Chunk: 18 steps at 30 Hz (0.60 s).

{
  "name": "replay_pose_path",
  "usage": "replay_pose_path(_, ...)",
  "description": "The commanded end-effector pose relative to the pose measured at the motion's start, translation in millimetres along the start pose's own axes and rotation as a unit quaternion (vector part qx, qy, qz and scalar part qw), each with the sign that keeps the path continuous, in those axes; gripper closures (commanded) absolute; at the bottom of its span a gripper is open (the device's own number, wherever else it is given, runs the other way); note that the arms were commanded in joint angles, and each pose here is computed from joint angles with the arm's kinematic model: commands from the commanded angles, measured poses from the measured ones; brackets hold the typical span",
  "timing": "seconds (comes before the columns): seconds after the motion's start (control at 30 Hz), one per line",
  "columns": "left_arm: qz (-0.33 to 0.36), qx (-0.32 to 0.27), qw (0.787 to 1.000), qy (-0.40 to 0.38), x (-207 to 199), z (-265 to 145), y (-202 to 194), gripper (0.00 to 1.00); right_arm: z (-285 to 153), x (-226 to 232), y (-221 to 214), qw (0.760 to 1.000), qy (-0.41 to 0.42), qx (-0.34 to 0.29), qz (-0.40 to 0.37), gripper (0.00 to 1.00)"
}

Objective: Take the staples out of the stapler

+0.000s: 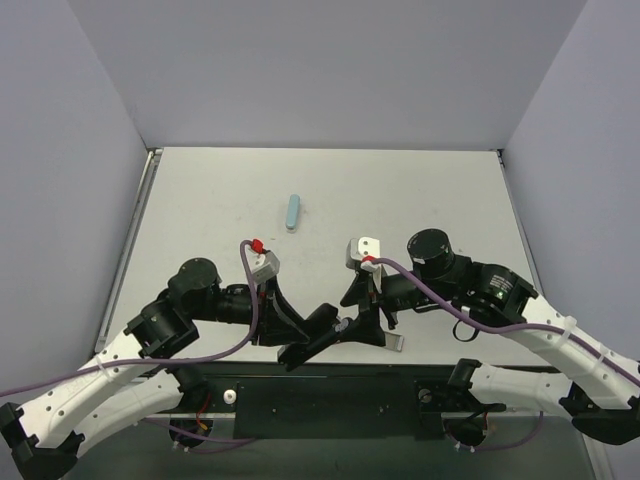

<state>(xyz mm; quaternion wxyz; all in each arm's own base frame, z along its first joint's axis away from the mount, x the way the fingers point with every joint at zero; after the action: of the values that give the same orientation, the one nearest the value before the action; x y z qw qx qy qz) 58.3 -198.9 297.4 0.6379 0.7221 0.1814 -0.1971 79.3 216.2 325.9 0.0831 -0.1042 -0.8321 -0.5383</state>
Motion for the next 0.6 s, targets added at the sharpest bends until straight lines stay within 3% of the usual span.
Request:
replay_pose_path(0.0, 0.062, -0.049, 0.996, -0.041, -19.3, -4.2, 22.6, 1.00, -6.5, 9.2, 16.4, 0.999, 0.021, -0.036, -0.028, 0.37)
replay_pose_path(0.33, 0.065, -0.051, 0.995, -0.051, -22.9, -3.8, 23.1, 1.00, 1.1, 12.2, 25.1, 0.998, 0.040, -0.048, -0.031, 0.41)
replay_pose_path(0.57, 0.066, -0.052, 0.995, -0.054, -23.7, -3.6, 22.8, 1.00, 5.6, 14.0, 25.6, 0.997, 0.048, -0.043, -0.031, 0.51)
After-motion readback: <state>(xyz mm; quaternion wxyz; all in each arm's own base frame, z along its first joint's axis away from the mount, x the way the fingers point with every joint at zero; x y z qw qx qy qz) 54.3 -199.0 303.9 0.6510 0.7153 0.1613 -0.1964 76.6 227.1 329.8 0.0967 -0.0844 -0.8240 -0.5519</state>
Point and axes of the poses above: each gripper's point midway between its finger pads, its own z axis out along the fingers, its own x axis along the line the jaws close on, y = z × x, the point moved 7 cm from there along -z, back along the fingers, and after that the axes turned 3 degrees about z, right-handed, at the moved point
